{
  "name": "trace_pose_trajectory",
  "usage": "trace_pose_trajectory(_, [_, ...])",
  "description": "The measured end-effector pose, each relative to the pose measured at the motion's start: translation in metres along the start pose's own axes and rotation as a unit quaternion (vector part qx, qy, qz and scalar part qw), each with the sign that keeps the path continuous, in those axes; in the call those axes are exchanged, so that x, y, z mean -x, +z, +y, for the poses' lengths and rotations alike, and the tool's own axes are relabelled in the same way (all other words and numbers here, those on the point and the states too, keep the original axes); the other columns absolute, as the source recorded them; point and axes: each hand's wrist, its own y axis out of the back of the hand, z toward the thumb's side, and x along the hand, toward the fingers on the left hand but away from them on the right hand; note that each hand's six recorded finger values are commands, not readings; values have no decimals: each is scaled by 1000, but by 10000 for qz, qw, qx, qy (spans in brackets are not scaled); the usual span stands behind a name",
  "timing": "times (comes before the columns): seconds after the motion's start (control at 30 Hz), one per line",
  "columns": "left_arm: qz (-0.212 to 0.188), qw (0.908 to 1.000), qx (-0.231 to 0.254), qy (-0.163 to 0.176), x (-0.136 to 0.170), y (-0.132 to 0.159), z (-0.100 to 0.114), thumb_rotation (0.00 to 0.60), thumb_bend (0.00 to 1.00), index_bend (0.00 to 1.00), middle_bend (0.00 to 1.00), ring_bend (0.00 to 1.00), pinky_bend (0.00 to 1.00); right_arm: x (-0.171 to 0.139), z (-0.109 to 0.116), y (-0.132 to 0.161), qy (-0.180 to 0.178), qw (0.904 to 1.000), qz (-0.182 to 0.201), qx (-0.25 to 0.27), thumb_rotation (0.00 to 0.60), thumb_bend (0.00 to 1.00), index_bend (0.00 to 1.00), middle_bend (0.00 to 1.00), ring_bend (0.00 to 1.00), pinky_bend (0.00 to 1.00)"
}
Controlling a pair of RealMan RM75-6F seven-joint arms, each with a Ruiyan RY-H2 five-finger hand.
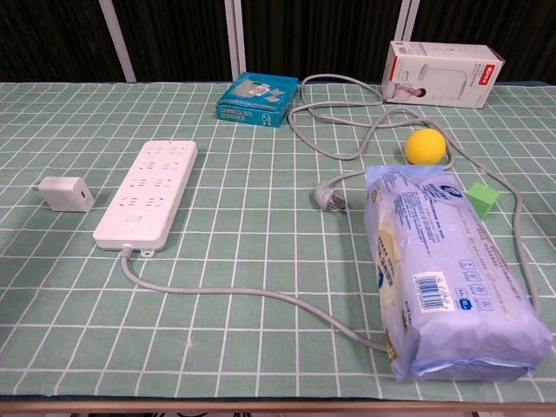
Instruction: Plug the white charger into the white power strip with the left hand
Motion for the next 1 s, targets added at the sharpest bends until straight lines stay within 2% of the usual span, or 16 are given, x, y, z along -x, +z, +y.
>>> trace_pose_trajectory(0.67, [54, 10000, 57, -55, -1, -3, 0, 600, 149, 85, 0, 0, 0, 0, -1, 2, 27, 10000, 36, 2, 600, 130, 0, 0, 0, 0])
trace_pose_trajectory(1.0, [22, 9995, -81, -291, -10, -3, -7, 600, 149, 93, 10, 0, 0, -1, -2, 0, 23, 10000, -28, 6, 600, 130, 0, 0, 0, 0])
